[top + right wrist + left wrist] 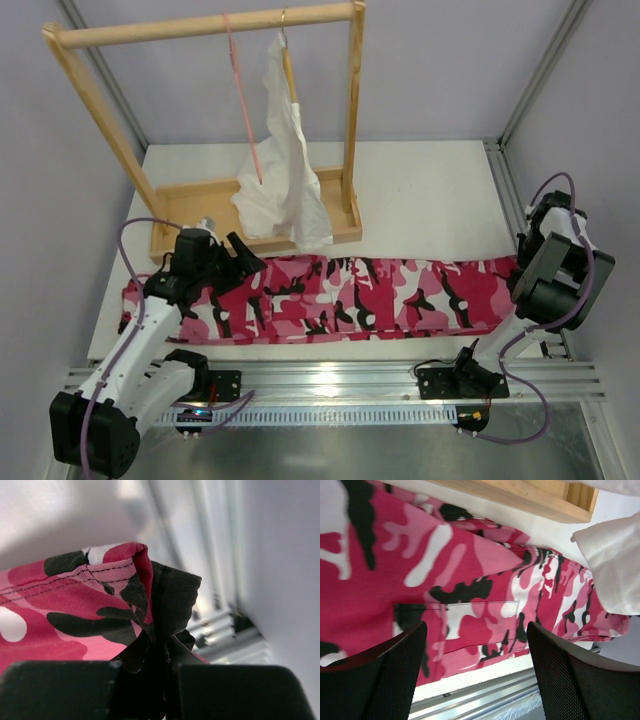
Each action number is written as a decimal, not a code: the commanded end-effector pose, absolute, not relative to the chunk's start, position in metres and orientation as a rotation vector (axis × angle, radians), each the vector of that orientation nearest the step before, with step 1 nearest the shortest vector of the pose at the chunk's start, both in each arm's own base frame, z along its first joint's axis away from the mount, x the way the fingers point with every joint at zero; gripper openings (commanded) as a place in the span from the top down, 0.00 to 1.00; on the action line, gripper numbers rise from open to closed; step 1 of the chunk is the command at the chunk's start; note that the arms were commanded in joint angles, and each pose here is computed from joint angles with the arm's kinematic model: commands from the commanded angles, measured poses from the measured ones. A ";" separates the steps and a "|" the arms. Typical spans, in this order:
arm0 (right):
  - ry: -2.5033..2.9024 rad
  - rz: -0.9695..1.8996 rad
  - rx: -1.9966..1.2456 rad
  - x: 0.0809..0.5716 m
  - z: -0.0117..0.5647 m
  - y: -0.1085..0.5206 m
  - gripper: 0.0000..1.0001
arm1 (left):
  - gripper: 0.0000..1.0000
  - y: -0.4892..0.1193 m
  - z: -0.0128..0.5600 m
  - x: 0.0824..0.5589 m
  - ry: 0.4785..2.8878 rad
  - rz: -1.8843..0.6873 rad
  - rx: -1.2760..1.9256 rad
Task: Place the trousers on the hanger
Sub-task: Fold the trousers
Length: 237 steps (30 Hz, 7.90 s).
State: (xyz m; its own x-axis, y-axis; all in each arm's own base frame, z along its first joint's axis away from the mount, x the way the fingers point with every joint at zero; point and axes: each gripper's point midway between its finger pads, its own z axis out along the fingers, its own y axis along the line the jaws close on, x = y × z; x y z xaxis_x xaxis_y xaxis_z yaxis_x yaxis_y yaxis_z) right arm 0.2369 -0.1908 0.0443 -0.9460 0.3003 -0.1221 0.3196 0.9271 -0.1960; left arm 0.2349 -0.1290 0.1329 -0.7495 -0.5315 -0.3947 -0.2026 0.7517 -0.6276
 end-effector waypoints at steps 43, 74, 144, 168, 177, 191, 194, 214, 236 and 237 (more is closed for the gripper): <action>2.655 0.430 0.553 0.276 0.114 0.133 0.54 | 0.21 -0.121 0.109 0.202 2.410 -0.728 -0.687; 2.469 -0.178 0.043 0.279 0.055 0.133 0.60 | 0.18 -0.082 0.097 0.213 2.413 -0.387 -0.753; 2.331 0.110 0.312 0.237 0.157 0.088 0.96 | 0.34 -0.282 0.045 0.191 2.578 -0.590 -0.450; 2.148 0.312 0.212 0.230 0.259 0.061 0.96 | 0.21 -0.337 0.130 0.189 2.521 -0.369 -0.131; 2.160 0.615 0.047 0.226 0.256 0.144 0.96 | 0.21 -0.205 0.119 0.200 2.561 -0.371 -0.444; 2.181 0.729 -0.170 0.181 0.238 0.276 0.96 | 0.19 -0.081 0.115 0.238 2.455 -0.386 -0.888; 2.117 0.760 -0.188 0.179 0.255 0.297 0.96 | 0.18 -0.076 0.109 0.238 2.457 -0.369 -0.893; 2.095 0.853 -0.301 0.193 0.248 0.439 0.96 | 0.30 -0.034 0.075 0.230 2.525 -0.317 -1.070; 2.131 0.928 -0.417 0.179 0.203 0.512 0.96 | 0.89 -0.050 0.053 0.226 2.577 -0.441 -1.112; 2.129 0.932 -0.420 0.179 0.203 0.514 0.96 | 0.91 -0.050 0.052 0.226 2.575 -0.445 -1.113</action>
